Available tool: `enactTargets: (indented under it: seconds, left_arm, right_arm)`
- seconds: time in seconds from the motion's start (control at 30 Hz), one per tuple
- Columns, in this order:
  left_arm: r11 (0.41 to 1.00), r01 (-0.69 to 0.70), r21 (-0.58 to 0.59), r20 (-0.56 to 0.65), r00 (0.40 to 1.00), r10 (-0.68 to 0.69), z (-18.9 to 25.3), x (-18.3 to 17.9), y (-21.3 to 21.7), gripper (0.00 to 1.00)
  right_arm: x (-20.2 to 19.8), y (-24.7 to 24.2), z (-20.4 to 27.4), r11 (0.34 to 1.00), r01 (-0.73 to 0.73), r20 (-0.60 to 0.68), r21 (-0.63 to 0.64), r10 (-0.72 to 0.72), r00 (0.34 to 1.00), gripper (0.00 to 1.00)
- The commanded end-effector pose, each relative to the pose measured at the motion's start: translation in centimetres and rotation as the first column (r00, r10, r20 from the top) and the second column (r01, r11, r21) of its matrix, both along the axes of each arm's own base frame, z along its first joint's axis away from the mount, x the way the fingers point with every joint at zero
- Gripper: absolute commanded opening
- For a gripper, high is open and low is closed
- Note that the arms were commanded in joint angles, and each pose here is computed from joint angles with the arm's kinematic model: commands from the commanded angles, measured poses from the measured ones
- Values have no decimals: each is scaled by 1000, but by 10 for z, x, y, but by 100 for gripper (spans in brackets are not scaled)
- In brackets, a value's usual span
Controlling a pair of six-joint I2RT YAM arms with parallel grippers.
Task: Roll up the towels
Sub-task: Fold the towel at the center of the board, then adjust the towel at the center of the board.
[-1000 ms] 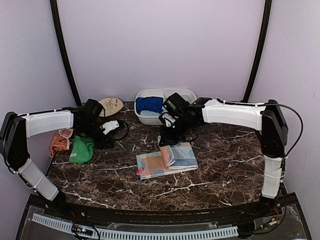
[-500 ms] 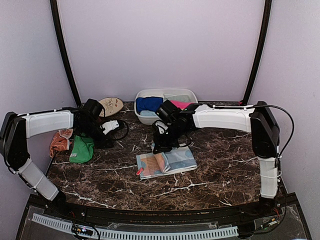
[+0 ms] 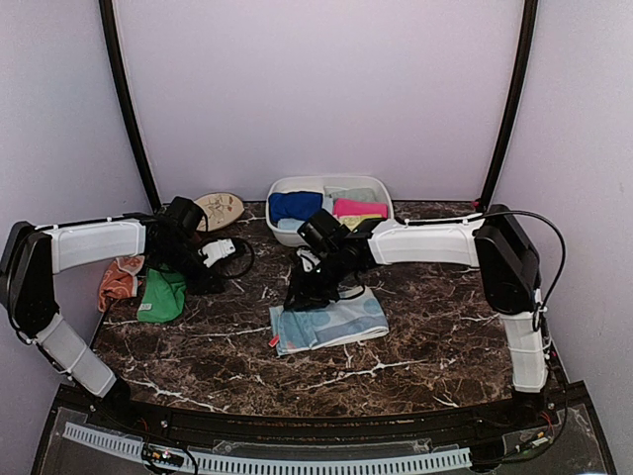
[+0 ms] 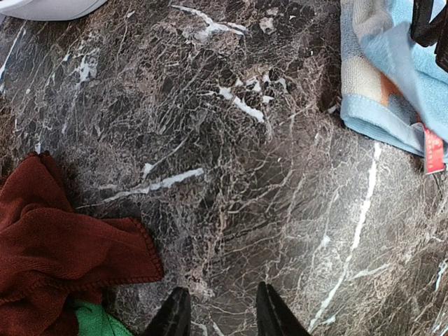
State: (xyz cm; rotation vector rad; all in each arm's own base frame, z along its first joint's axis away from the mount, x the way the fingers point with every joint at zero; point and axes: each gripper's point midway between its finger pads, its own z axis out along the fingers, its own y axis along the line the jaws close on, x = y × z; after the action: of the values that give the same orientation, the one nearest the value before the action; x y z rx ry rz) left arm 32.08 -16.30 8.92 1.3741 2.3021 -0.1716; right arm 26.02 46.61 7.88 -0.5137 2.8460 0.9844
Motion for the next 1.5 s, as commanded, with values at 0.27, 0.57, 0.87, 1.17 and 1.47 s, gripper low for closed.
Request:
enactTargets:
  seconds: [0.27,0.57,0.87,1.17,1.47]
  left_arm:
    - [1000,12,-2,-15,1000,-12,-3,-3,-1,34]
    - [992,60,-112,-73,995,-68,7,-1,-37,34]
    - [916,388,-100,-91,913,-397,14,-35,-151,33]
    - [844,535,-45,-97,838,-537,-10,-49,-225,25]
    - [855,513,73,-156,853,-498,-43,-61,-195,12]
  right_arm:
    - [-2,34,56,974,-22,7,225,21,1000,36]
    - [28,-70,55,982,117,51,148,-126,991,22]
    - [18,-157,-7,975,224,-4,11,-224,975,14]
    - [15,-165,-39,971,240,-47,2,-239,970,11]
    - [8,-171,-40,971,241,-44,-3,-241,970,11]
